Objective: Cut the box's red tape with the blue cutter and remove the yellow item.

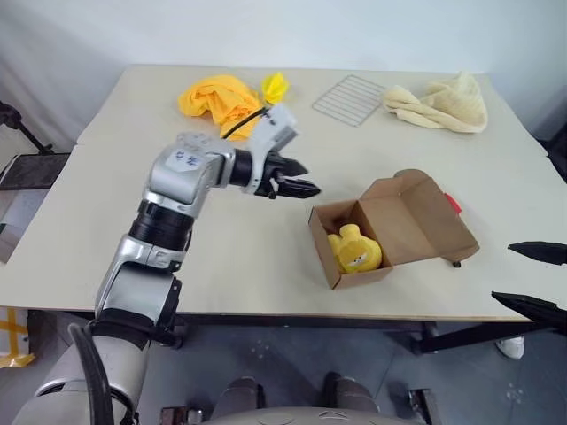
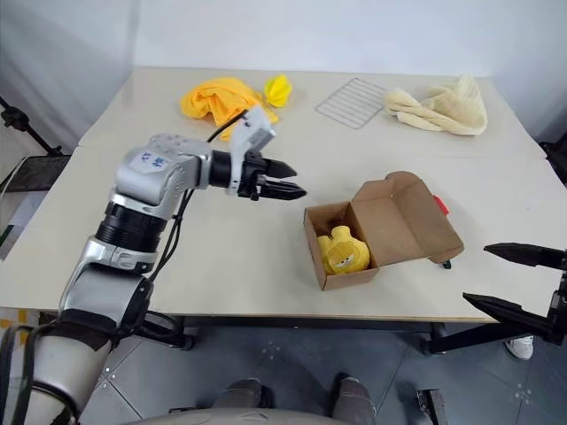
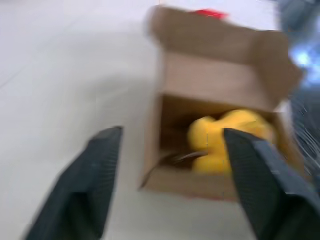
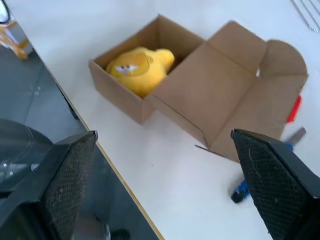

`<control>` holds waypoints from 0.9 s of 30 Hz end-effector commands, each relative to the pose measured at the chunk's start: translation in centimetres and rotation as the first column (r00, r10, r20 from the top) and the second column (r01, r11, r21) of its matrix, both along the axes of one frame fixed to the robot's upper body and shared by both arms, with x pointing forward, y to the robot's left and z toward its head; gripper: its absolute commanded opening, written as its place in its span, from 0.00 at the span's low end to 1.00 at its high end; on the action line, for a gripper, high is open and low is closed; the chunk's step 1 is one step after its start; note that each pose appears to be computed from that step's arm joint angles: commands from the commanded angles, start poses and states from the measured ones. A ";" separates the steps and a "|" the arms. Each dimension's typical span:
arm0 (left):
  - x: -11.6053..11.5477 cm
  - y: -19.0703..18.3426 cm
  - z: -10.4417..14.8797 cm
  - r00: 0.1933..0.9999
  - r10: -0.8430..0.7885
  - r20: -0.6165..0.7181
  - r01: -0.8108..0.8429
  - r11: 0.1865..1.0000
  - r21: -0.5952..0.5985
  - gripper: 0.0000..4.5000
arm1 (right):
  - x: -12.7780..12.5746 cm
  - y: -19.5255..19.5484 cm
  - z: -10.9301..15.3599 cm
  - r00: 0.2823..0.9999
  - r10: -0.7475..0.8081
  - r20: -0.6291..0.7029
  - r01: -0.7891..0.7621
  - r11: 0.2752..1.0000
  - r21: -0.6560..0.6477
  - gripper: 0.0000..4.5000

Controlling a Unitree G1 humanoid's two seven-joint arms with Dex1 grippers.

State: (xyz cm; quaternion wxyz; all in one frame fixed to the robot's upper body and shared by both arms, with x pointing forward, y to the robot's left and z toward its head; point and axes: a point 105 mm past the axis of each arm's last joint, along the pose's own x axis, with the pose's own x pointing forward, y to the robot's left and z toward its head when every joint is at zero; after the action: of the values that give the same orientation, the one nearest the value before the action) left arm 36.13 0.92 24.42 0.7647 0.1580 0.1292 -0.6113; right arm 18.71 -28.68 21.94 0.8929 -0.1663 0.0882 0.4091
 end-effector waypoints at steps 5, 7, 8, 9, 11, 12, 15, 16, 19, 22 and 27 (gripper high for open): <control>-2.3 -4.8 -1.6 0.984 -0.177 0.023 0.171 0.973 0.157 0.99 | -2.6 -0.9 0.2 0.996 -0.019 0.089 0.016 0.999 0.041 1.00; -2.5 -5.2 -2.7 0.982 -0.187 0.017 0.179 0.961 0.212 0.99 | -3.2 -0.9 0.1 0.993 -0.027 0.111 0.021 0.998 0.057 1.00; -2.5 -5.4 -3.2 0.981 -0.191 0.020 0.181 0.955 0.236 0.99 | -3.5 -0.9 0.0 0.993 -0.033 0.117 0.026 0.998 0.062 1.00; -2.6 -5.6 -3.7 0.979 -0.200 0.026 0.186 0.947 0.261 0.99 | -3.7 -0.8 -0.2 0.992 -0.041 0.120 0.033 0.997 0.064 1.00; -2.7 -5.9 -4.4 0.976 -0.216 0.038 0.195 0.934 0.299 0.99 | -4.1 -0.7 -0.3 0.990 -0.055 0.127 0.046 0.996 0.071 1.00; -2.7 -6.1 -4.8 0.972 -0.229 0.045 0.203 0.926 0.318 0.99 | -4.3 -0.5 -0.3 0.989 -0.064 0.135 0.054 0.995 0.078 1.00; -2.7 -6.7 -5.9 0.965 -0.255 0.055 0.218 0.906 0.363 0.99 | -4.5 -0.3 -0.2 0.984 -0.087 0.154 0.074 0.993 0.090 1.00; -2.7 -6.8 -6.3 0.962 -0.267 0.063 0.224 0.897 0.380 0.99 | -4.6 -0.2 -0.2 0.983 -0.093 0.157 0.080 0.993 0.091 1.00; -2.6 -7.1 -7.5 0.954 -0.292 0.066 0.237 0.870 0.432 0.99 | -5.1 0.0 -0.2 0.981 -0.105 0.165 0.091 0.992 0.091 1.00; -2.9 -7.4 -8.2 0.941 -0.331 0.074 0.264 0.851 0.454 0.99 | -5.2 0.3 0.1 0.975 -0.115 0.188 0.096 0.990 0.107 1.00; -3.0 -7.6 -8.6 0.932 -0.351 0.087 0.275 0.844 0.460 0.80 | -5.2 0.3 0.6 0.955 -0.140 0.262 0.109 0.985 0.131 1.00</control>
State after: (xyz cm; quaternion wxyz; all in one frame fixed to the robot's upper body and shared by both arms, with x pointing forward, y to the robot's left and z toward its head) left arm 33.32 -6.40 15.64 0.6137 0.3870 0.1800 -0.6643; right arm 13.84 -28.58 21.69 0.9302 -0.1485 -0.0223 0.3348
